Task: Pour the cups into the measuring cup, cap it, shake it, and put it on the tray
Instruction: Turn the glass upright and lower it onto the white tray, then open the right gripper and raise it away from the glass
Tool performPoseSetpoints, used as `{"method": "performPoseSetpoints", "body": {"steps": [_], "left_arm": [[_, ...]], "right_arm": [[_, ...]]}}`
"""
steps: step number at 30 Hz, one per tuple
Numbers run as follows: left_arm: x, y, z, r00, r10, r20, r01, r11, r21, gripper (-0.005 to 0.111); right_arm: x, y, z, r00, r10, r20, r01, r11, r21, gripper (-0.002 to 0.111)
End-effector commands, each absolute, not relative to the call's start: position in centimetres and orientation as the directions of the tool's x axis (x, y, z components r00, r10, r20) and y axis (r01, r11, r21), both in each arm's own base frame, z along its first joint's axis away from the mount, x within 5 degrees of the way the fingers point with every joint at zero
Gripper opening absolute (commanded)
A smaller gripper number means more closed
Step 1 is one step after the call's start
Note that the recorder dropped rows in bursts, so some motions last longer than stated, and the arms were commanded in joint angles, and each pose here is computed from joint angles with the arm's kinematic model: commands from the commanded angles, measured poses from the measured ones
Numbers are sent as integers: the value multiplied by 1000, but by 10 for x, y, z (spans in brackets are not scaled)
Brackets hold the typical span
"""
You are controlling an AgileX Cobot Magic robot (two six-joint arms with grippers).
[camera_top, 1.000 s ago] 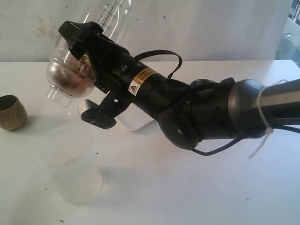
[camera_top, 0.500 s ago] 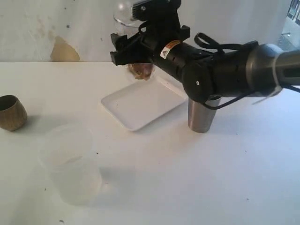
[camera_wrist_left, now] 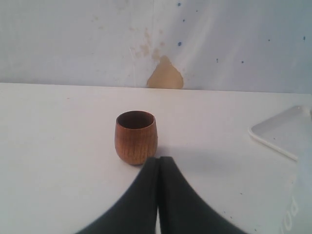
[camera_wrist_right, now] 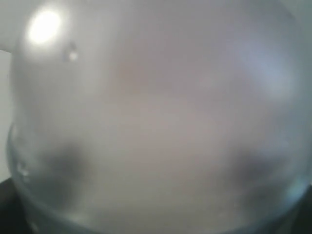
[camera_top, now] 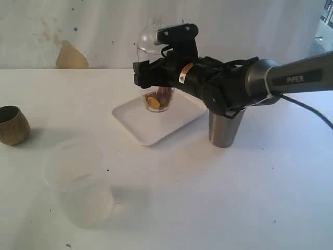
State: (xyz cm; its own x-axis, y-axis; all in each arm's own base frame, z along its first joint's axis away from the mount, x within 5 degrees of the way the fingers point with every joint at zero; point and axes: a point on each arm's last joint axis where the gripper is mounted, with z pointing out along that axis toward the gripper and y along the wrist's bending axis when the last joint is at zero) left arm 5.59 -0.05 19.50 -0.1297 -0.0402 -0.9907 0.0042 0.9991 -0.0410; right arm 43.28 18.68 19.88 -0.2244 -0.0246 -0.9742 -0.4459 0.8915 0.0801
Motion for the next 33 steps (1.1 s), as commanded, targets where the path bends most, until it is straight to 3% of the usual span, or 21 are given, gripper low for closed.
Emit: {"method": "performPoseSetpoints", "body": {"steps": [1,3,5,7,9,10,19,33], "left_arm": [[56,0,194,-123,-37,-992,5,999,-38,0],[56,0,194,-123,-37,-992,5,999,-38,0],[56,0,194,-123,-37,-992,5,999,-38,0],[56,0,194,-123,-37,-992,5,999,-38,0],[56,0,194,-123,-37,-992,5,999,-38,0],[56,0,194,-123,-37,-992,5,999,-38,0],[56,0,194,-123,-37,-992,5,999,-38,0],[56,0,194,-123,-37,-992,5,999,-38,0]], "right_arm": [[442,190,183,-182,-38,-983,-467,882,53,1],[443,191,176,-180,-35,-983,-471,880,55,10],[444,192,171,-183,-35,-982,-472,880,57,29],[444,193,169,-189,-36,-981,-472,880,59,67],[443,192,167,-202,-62,-977,-471,881,41,85],[443,192,166,-204,-71,-976,-472,881,34,88],[442,191,173,-200,-71,-977,-470,882,32,89],[426,182,252,-134,-61,-989,-453,892,6,87]]}}
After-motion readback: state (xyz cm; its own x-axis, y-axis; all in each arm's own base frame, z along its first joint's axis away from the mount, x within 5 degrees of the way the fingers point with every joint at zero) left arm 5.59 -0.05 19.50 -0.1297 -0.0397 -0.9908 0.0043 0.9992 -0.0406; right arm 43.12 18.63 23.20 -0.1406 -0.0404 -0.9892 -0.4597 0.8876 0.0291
